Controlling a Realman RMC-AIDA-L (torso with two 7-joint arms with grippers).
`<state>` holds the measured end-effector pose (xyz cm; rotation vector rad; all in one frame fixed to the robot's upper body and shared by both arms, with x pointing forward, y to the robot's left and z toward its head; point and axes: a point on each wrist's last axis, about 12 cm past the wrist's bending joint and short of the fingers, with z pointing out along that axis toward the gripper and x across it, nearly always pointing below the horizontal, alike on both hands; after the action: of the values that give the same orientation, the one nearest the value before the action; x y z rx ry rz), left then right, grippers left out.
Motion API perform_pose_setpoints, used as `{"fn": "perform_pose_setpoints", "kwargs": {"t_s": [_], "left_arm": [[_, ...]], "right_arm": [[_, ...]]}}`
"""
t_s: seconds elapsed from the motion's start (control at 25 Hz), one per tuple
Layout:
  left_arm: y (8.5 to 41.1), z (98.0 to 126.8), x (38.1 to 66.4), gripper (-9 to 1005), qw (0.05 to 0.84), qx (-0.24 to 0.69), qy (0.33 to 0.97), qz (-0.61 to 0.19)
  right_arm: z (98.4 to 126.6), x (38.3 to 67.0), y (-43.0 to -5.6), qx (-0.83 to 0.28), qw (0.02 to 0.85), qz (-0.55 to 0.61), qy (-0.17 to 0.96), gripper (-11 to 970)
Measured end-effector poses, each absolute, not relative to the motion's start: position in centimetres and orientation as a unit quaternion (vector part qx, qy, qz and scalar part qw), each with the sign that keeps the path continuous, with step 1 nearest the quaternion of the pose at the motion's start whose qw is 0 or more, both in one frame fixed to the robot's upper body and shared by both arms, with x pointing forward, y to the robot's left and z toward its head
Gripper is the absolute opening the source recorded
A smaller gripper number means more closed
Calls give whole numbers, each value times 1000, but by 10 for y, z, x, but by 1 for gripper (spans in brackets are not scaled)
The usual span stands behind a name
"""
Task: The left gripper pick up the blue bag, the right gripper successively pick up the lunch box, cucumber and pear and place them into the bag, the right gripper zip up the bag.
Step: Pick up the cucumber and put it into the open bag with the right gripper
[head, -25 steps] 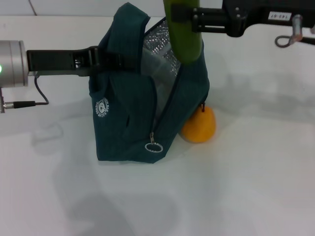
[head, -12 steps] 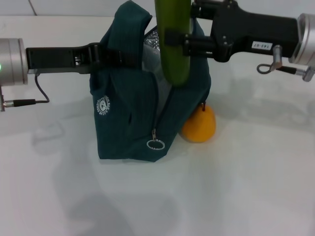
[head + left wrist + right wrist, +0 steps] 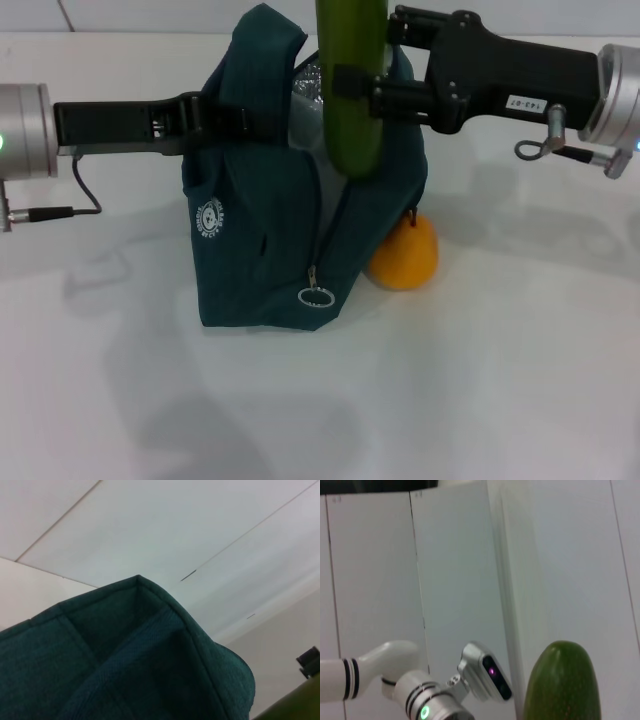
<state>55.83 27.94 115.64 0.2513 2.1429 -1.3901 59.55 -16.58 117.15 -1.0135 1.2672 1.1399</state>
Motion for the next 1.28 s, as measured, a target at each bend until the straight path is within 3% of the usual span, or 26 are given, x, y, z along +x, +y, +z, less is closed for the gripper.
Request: {"fn": "perform_pose_setpoints", "kwargs": {"t_s": [0.4, 1.28], "left_arm": [[280, 1156, 558, 40, 283, 95, 801, -519], [282, 1155, 556, 40, 284, 91, 801, -519]], "right_arm": [[1157, 587, -150, -433, 550, 489, 520, 659], [1132, 583, -158, -435, 551, 456, 547, 666]]}}
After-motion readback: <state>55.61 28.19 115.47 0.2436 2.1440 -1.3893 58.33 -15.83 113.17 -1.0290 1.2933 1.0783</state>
